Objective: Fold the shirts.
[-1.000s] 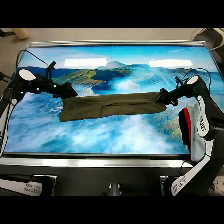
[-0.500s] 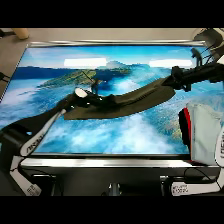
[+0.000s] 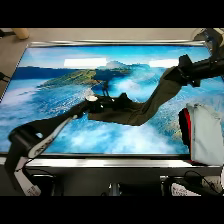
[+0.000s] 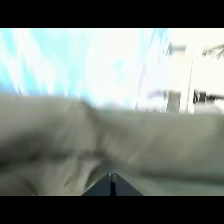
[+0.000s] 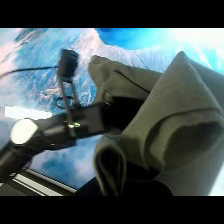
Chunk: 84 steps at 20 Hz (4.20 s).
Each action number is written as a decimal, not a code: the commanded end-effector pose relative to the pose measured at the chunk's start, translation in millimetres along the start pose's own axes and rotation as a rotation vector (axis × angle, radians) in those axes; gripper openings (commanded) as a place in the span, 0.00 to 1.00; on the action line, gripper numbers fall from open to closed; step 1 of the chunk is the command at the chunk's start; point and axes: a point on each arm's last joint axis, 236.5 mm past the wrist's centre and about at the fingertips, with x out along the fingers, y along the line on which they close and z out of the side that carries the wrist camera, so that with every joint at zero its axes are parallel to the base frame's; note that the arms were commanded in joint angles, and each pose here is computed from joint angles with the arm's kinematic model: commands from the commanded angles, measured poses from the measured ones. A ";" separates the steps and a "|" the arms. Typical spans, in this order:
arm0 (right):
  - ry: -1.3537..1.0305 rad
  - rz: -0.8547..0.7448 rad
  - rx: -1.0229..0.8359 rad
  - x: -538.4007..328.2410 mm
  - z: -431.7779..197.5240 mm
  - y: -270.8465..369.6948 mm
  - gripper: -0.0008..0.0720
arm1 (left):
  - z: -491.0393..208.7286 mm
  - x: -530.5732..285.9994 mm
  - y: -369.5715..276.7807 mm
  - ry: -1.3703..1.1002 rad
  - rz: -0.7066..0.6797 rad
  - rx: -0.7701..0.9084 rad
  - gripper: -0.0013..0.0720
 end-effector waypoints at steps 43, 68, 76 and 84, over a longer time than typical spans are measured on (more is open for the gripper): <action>-0.378 -0.345 0.618 -180.4 28.0 -237.3 0.04 | 107.0 -383.7 -29.1 -0.370 0.606 0.507 0.05; 0.084 -0.919 1.084 -183.6 -246.6 -342.6 0.84 | 105.1 -371.6 -39.2 -0.357 0.594 0.585 0.05; -0.705 -1.060 0.048 -305.8 50.5 -228.7 0.95 | 171.2 -442.3 -43.7 -0.463 1.086 0.700 0.05; 0.255 -0.552 0.046 46.9 -26.3 -148.7 0.95 | 55.1 -366.9 112.9 0.235 1.189 0.302 0.89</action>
